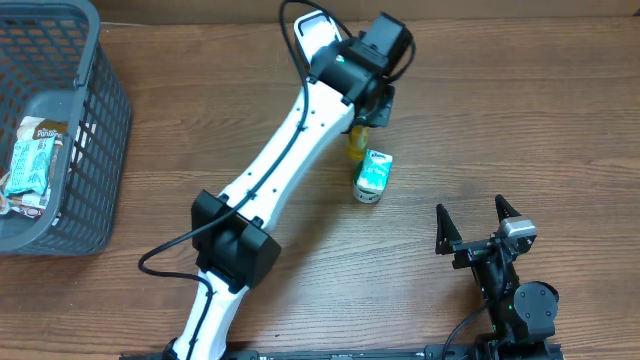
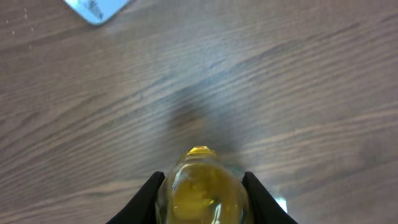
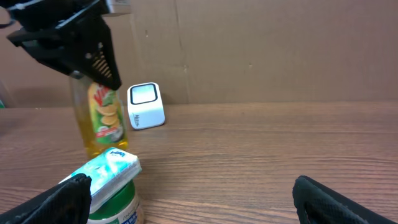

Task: Scan the item barcode
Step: 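Lift the oil bottle out and carry it toward the white scanner, then hold the oil bottle at the scanner, then lower it beside the tissues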

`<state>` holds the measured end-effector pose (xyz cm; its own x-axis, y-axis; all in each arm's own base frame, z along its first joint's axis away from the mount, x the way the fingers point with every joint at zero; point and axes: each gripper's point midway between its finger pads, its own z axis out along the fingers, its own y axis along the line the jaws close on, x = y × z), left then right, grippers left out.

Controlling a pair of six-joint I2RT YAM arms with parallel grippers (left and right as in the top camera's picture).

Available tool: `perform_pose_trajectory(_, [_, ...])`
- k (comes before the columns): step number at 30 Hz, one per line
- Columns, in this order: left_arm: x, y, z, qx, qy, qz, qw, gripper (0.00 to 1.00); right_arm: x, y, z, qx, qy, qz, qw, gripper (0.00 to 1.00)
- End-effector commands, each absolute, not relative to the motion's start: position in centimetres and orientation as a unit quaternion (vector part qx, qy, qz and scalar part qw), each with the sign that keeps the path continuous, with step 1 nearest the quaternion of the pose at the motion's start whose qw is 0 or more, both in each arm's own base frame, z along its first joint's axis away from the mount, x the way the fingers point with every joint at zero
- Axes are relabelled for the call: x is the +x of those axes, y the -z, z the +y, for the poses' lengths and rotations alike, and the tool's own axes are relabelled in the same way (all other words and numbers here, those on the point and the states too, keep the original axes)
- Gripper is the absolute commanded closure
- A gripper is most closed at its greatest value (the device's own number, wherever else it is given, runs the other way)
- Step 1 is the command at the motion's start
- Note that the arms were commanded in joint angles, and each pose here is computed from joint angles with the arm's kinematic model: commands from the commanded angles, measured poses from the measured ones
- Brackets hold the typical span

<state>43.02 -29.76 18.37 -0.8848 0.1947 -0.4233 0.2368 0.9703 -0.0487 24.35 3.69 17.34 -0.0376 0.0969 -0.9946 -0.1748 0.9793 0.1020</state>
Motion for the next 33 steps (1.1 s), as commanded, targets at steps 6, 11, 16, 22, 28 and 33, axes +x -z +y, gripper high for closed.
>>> perform_pose_trajectory(6, [44.7,-16.9,-28.6,0.074,0.002,0.969,0.236,0.83,24.4,-17.1,3.5,-0.021,-0.096,0.713,0.694,0.0])
perform_pose_trajectory(11, [44.4,-15.1,-28.4,0.078,-0.007,0.972,0.221,0.82,24.4,-17.1,3.5,-0.021,-0.096,0.713,0.694,0.0])
perform_pose_trajectory(16, [43.8,-13.0,-27.7,0.063,-0.025,0.977,0.202,0.82,24.4,-17.1,3.5,-0.021,-0.096,0.713,0.694,0.0])
perform_pose_trajectory(22, [43.5,-10.7,-27.0,0.06,-0.037,0.98,0.185,0.81,24.4,-17.1,3.5,-0.021,-0.096,0.713,0.694,0.0])
perform_pose_trajectory(28, [42.8,-10.2,-27.5,0.065,-0.019,0.984,0.168,0.68,24.4,-17.1,3.5,-0.021,-0.096,0.713,0.694,0.0])
perform_pose_trajectory(33, [42.3,-10.0,-27.5,0.07,-0.013,0.986,0.153,0.45,24.4,-17.1,3.5,-0.021,-0.096,0.713,0.694,0.0])
